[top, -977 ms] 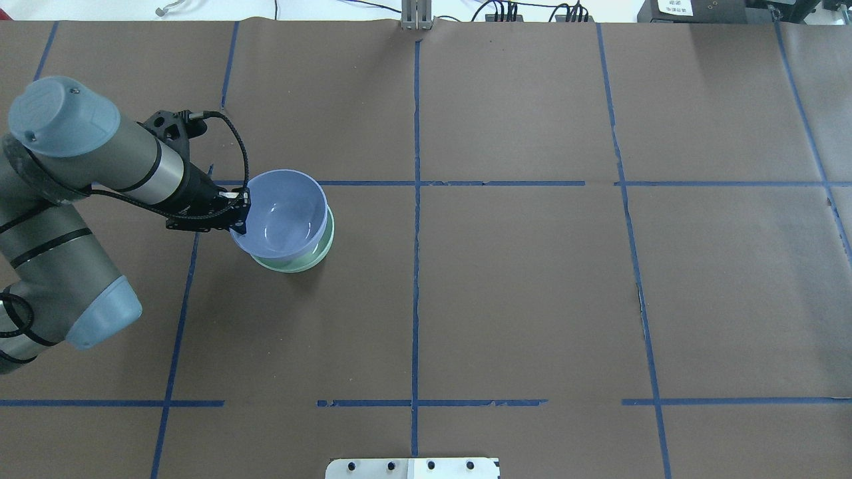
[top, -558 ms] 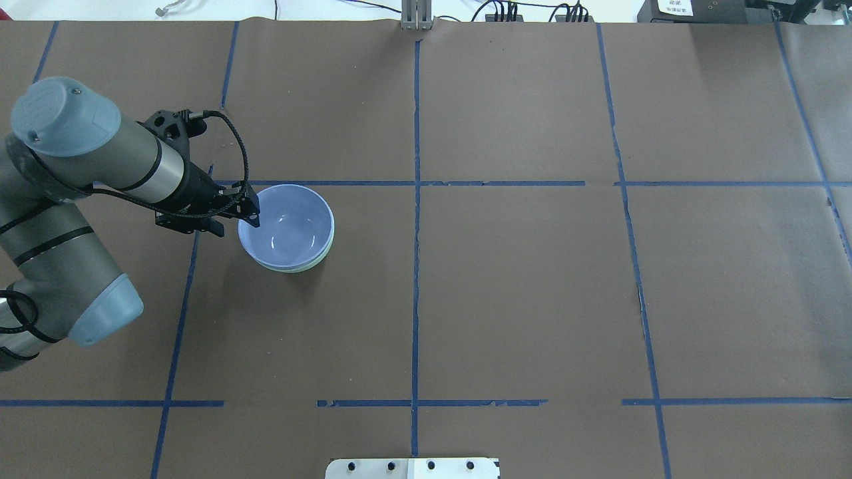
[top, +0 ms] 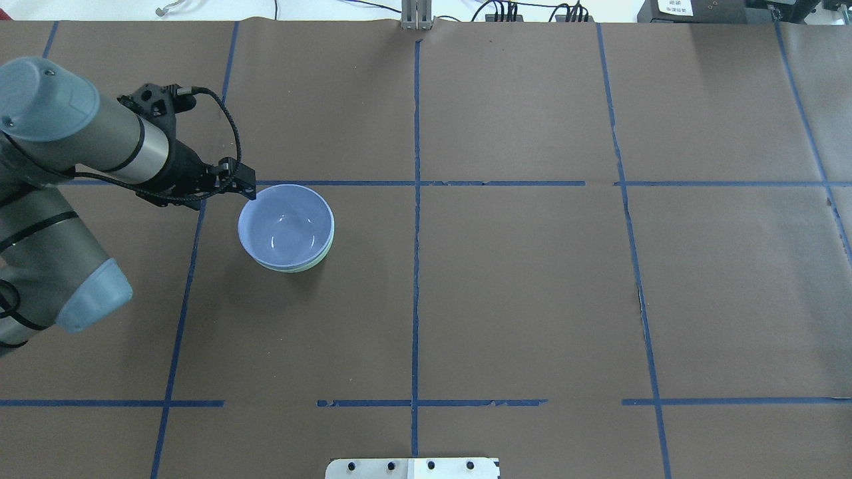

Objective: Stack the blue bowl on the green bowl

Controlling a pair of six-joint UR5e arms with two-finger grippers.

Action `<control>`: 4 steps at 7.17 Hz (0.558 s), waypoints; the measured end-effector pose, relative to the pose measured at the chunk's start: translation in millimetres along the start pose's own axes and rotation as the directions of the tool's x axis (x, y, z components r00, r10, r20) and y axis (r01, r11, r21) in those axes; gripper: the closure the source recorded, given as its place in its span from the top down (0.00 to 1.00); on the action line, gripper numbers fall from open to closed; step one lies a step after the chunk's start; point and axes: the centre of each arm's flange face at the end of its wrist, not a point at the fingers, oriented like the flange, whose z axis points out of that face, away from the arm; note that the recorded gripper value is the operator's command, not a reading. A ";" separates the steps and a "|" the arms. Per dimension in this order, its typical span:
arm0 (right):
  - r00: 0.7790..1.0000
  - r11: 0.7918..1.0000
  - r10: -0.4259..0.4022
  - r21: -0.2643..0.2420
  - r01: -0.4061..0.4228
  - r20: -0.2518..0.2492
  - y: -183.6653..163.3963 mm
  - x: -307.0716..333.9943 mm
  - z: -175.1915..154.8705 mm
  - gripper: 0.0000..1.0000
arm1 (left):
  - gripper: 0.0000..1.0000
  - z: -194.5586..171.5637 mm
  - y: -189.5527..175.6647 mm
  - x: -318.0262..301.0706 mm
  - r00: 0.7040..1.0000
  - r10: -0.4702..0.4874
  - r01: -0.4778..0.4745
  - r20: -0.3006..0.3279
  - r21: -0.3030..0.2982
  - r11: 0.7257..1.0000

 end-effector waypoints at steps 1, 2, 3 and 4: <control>1.000 1.000 0.000 0.000 0.000 0.000 0.0 0.0 0.0 1.00 | 1.00 -22.3 -22.2 -24.3 0.996 0.084 -0.084 0.021 0.037 0.996; 1.000 1.000 0.000 0.000 0.000 0.000 0.0 0.1 0.0 1.00 | 1.00 -46.4 -42.3 -56.1 0.989 0.142 -0.145 0.047 0.047 0.988; 1.000 1.000 0.000 0.000 0.000 -0.001 0.0 0.1 0.0 1.00 | 1.00 -74.1 -63.3 -98.1 0.977 0.201 -0.205 0.076 0.036 0.978; 1.000 1.000 0.000 0.000 0.000 -0.001 0.0 0.1 0.0 1.00 | 1.00 -101.3 -82.2 -149.9 0.959 0.261 -0.263 0.111 0.011 0.965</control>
